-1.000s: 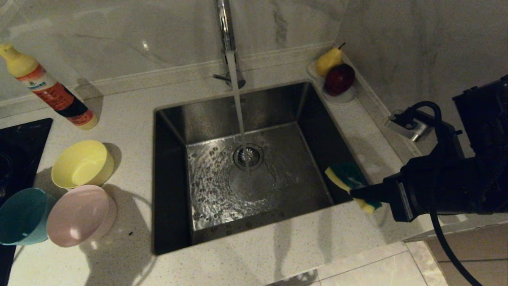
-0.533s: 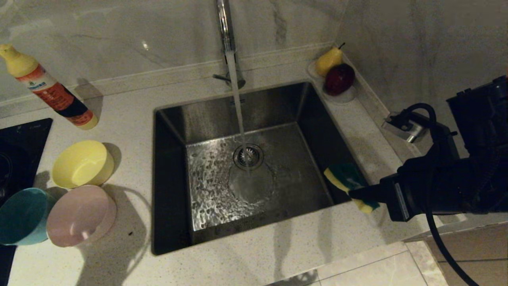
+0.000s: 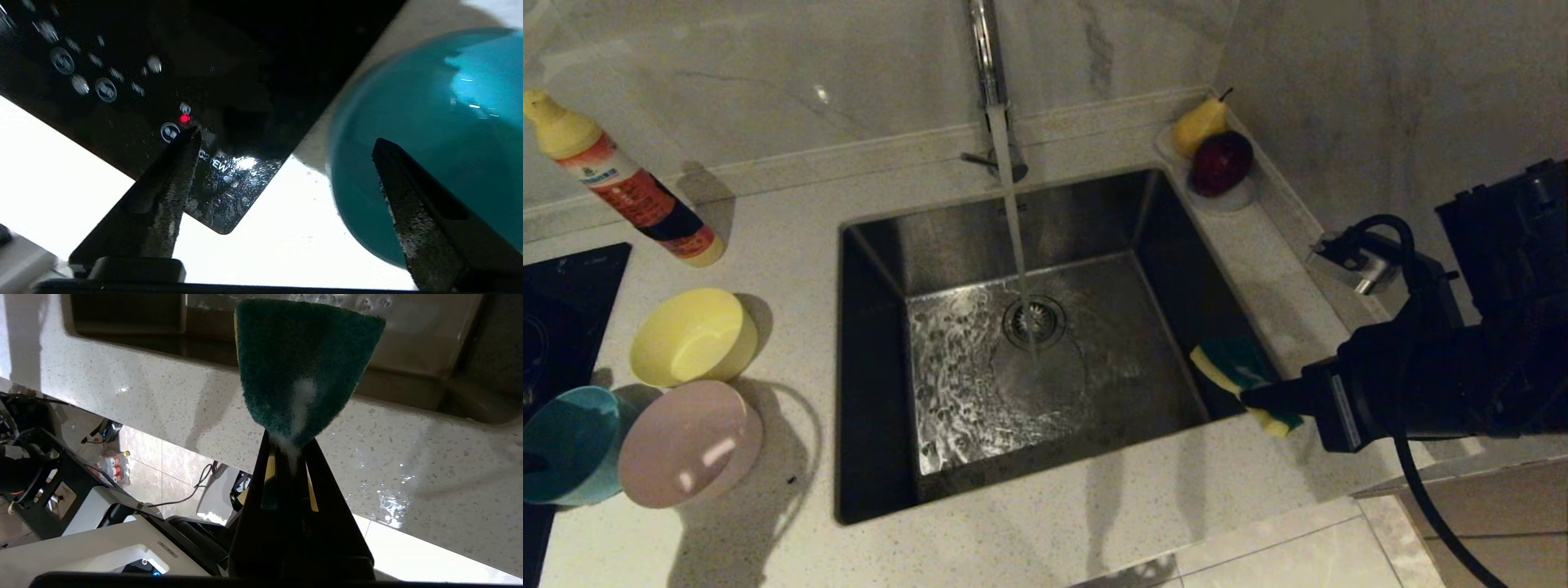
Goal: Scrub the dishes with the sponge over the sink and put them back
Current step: Pick up a bowl and the sponge
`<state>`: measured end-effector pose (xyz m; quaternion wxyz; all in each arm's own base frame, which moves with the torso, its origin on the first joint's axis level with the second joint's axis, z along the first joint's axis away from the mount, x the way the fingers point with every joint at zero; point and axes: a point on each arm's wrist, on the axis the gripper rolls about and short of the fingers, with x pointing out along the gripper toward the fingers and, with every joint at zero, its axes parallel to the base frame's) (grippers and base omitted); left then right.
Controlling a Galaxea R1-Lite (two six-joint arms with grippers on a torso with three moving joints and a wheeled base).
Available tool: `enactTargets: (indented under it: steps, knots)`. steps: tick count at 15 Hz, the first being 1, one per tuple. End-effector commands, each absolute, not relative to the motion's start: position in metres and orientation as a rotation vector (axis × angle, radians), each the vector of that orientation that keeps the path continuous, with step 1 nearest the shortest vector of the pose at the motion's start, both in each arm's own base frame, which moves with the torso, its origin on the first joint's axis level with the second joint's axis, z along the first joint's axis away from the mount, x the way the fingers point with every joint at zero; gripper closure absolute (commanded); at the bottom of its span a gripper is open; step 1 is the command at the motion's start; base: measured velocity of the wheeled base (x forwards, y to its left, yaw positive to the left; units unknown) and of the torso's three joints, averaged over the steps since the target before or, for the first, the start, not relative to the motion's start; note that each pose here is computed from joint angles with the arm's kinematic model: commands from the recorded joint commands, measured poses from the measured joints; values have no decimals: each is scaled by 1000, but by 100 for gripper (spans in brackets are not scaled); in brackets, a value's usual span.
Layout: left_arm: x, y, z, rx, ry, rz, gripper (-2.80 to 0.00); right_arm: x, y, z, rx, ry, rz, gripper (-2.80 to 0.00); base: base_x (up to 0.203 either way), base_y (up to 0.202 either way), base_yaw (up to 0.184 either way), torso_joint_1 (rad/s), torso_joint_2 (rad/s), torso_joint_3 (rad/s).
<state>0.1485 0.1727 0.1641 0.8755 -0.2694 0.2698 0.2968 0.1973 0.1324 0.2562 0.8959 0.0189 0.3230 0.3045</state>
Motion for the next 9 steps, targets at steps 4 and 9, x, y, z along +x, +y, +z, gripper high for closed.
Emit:
enactTargets:
  steps: [4, 9]
  knots:
    - [154, 179, 147, -667, 599, 586, -280, 202, 133, 254, 43, 669, 625, 0, 0, 0, 0, 0, 0, 0]
    - [157, 181, 142, -696, 615, 570, -280, 204, 132, 253, 44, 673, 617, 0, 0, 0, 0, 0, 0, 0]
